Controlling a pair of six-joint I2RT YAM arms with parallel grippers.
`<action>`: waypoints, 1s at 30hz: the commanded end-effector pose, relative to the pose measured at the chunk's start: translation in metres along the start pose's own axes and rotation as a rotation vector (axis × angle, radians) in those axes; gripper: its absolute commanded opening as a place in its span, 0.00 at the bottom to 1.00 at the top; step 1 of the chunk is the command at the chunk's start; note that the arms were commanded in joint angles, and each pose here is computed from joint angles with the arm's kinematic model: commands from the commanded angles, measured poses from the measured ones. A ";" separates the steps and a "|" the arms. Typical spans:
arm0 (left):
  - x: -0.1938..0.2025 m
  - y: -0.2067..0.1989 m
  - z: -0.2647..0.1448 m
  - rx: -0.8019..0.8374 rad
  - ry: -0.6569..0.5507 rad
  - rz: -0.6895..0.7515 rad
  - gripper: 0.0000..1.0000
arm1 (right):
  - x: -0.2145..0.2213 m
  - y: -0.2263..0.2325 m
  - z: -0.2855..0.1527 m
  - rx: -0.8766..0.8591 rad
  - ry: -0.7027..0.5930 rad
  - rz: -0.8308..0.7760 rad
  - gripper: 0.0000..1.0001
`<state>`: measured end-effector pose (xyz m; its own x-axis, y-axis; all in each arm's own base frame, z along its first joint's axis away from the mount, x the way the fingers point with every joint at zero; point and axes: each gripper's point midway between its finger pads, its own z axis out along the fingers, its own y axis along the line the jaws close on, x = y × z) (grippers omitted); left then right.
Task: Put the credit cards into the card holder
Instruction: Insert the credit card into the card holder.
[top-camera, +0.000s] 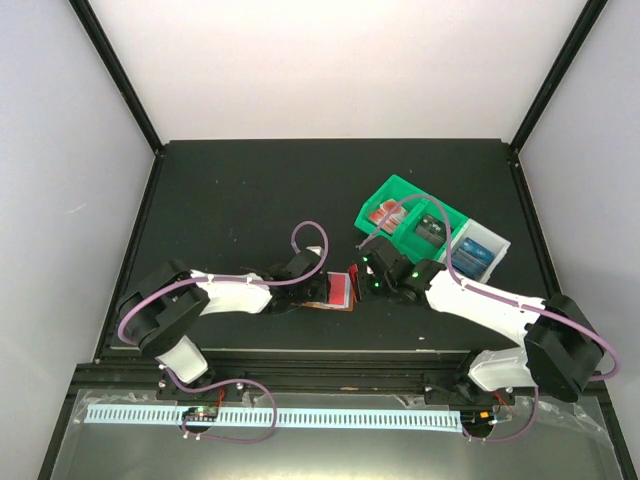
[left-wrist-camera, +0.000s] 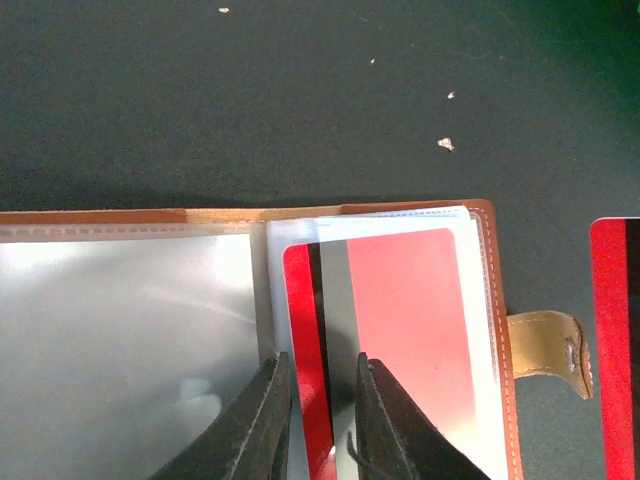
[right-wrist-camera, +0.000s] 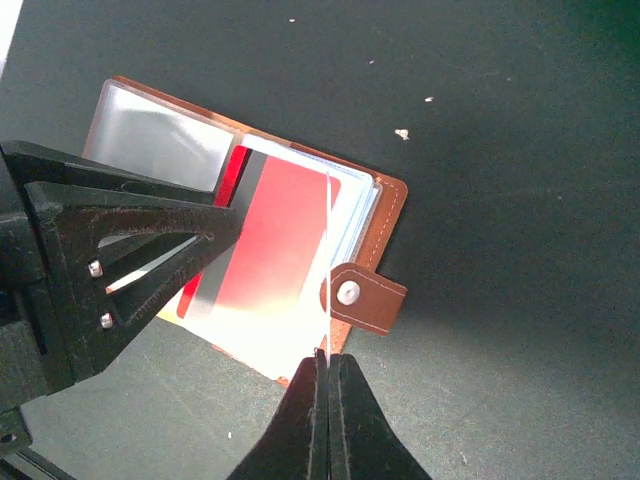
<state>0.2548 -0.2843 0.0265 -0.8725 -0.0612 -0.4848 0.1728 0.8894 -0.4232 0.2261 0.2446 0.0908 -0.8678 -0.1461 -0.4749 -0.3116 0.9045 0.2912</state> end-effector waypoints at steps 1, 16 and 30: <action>0.001 0.010 -0.001 -0.048 -0.007 -0.010 0.18 | -0.005 0.002 0.000 -0.011 -0.022 0.019 0.01; 0.013 0.032 -0.002 -0.114 0.003 -0.044 0.06 | 0.003 0.001 0.010 -0.007 0.022 0.057 0.01; 0.011 0.030 -0.010 -0.088 -0.012 -0.057 0.18 | -0.002 0.005 0.001 -0.022 0.002 0.048 0.01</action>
<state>0.2516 -0.2679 0.0228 -0.8651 -0.1258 -0.4855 0.1067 0.8998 -0.4231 0.2234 0.2478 0.0812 -0.8918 -0.1273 -0.4341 -0.2816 0.9073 0.3124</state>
